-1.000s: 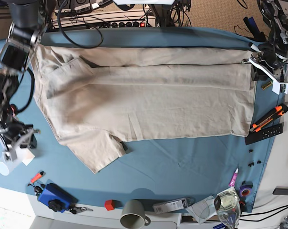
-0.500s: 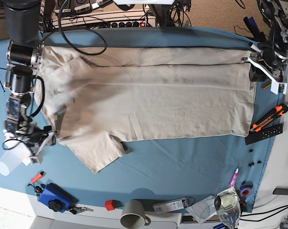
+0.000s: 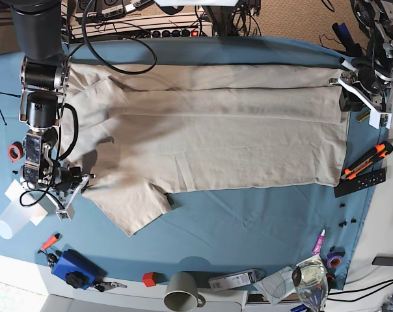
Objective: Fold the T-shirt properly
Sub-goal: 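Lower the right gripper onto the sleeve away from the arms and grasp, then fold the grasped sleeve inward over the shirt body with the right gripper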
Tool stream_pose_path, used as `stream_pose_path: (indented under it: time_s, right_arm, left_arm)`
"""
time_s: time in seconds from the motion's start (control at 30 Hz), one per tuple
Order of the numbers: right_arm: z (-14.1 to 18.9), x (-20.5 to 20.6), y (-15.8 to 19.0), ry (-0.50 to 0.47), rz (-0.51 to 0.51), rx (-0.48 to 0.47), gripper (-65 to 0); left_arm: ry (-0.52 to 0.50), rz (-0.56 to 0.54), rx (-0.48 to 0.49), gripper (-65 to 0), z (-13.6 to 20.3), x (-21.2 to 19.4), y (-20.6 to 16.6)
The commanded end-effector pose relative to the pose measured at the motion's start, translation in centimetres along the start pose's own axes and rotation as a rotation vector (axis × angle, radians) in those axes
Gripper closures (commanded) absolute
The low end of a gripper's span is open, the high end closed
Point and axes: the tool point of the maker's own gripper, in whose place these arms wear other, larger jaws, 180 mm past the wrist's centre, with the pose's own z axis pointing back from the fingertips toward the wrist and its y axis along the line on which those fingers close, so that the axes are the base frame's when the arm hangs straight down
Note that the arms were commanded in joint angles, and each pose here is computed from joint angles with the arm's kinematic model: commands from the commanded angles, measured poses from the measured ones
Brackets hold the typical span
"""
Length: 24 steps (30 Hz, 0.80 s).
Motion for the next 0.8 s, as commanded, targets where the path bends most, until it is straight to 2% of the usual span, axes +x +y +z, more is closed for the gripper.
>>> stream_pose_path:
  time_s: [0.0, 0.13, 0.33, 0.5, 0.77]
  right_arm:
    - [0.8, -0.3, -1.3, 0.051, 0.003, -0.033, 0.0]
    - [1.0, -1.3, -1.0, 0.103, -0.014, -0.015, 0.0]
    - [2.5, 0.0, -0.5, 0.038, -0.033, 0.035, 0.0]
    - [4.4, -0.7, 0.7, 0.02, 0.041, 0.043, 0.0]
    - [7.0, -3.0, 2.4, 0.012, 0.183, -0.029, 0.0]
  left_arm:
    - [-0.043, -0.019, 0.0, -17.7, 0.4, 1.1, 0.1]
    - [-0.046, -0.019, 0.0, -17.7, 0.4, 1.2, 0.0]
    - [-0.048, -0.02, 0.0, -17.7, 0.4, 1.3, 0.0]
    - [-0.066, -0.02, 0.0, -17.7, 0.4, 1.7, 0.0]
    - [-0.067, -0.02, 0.0, -17.7, 0.4, 1.7, 0.0]
